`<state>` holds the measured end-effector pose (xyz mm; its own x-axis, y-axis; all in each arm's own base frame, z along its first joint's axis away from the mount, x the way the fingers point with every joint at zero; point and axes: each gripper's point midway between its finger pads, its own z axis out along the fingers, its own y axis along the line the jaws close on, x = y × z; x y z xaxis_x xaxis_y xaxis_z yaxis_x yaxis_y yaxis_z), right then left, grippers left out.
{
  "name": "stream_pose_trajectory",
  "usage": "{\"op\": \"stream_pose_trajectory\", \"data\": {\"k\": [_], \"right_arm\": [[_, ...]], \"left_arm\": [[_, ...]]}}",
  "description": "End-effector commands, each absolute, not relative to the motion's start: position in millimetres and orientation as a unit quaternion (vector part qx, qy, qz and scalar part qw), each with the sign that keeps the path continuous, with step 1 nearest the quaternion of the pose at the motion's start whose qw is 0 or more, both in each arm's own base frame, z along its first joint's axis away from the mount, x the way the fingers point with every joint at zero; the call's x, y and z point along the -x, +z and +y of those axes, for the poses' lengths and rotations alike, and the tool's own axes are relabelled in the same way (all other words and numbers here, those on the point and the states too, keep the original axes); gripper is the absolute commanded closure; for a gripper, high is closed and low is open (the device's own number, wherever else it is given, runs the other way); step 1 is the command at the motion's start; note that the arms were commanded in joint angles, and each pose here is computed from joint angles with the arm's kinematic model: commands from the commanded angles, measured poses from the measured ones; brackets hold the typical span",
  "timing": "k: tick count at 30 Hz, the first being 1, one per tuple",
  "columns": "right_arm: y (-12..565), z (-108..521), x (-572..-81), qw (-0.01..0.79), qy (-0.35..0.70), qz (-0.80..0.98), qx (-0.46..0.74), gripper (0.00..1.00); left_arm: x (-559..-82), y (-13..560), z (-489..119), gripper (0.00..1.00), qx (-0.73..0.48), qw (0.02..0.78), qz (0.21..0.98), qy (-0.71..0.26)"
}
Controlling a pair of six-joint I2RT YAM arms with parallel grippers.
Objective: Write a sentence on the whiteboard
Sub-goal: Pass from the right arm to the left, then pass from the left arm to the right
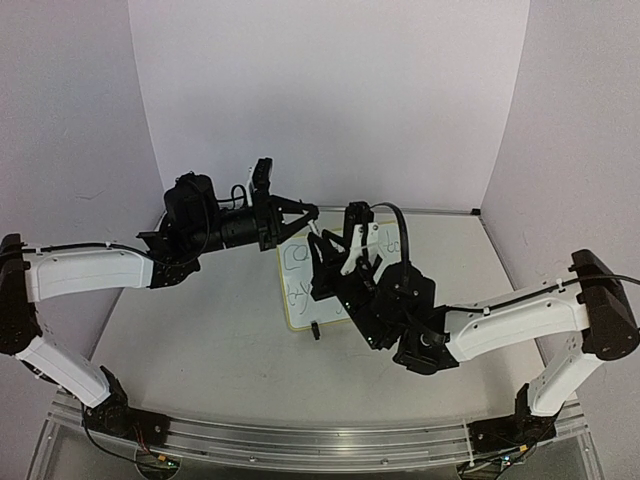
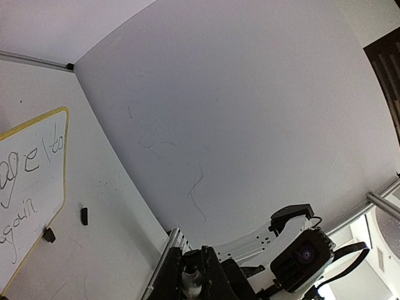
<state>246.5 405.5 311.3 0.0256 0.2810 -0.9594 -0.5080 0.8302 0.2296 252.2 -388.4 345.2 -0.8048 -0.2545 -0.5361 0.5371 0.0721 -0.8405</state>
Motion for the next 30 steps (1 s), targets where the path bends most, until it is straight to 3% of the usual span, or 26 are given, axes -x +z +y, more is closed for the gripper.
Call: {"op": "stream_pose_trajectory", "data": {"k": [1, 5, 10, 18, 30], "right_arm": [[313, 381, -248, 0.698, 0.258, 0.664, 0.072, 0.6], [302, 377, -237, 0.657, 0.269, 0.695, 0.114, 0.32], [290, 380, -222, 0.59, 0.285, 0.733, 0.183, 0.19], [278, 385, -218, 0.472, 0.41, 0.744, 0.235, 0.23], [277, 419, -210, 0.415, 0.472, 0.725, 0.282, 0.43]], "left_arm": [[-247, 365, -384, 1.0, -0.164, 0.349, 0.676, -0.628], [-253, 367, -376, 1.0, -0.192, 0.39, 0.692, -0.576], [-250, 368, -375, 1.0, -0.237, 0.409, 0.692, -0.545], [-235, 375, -378, 1.0, -0.282, 0.398, 0.673, -0.555], [-231, 367, -381, 1.0, -0.284, 0.377, 0.677, -0.565]]}}
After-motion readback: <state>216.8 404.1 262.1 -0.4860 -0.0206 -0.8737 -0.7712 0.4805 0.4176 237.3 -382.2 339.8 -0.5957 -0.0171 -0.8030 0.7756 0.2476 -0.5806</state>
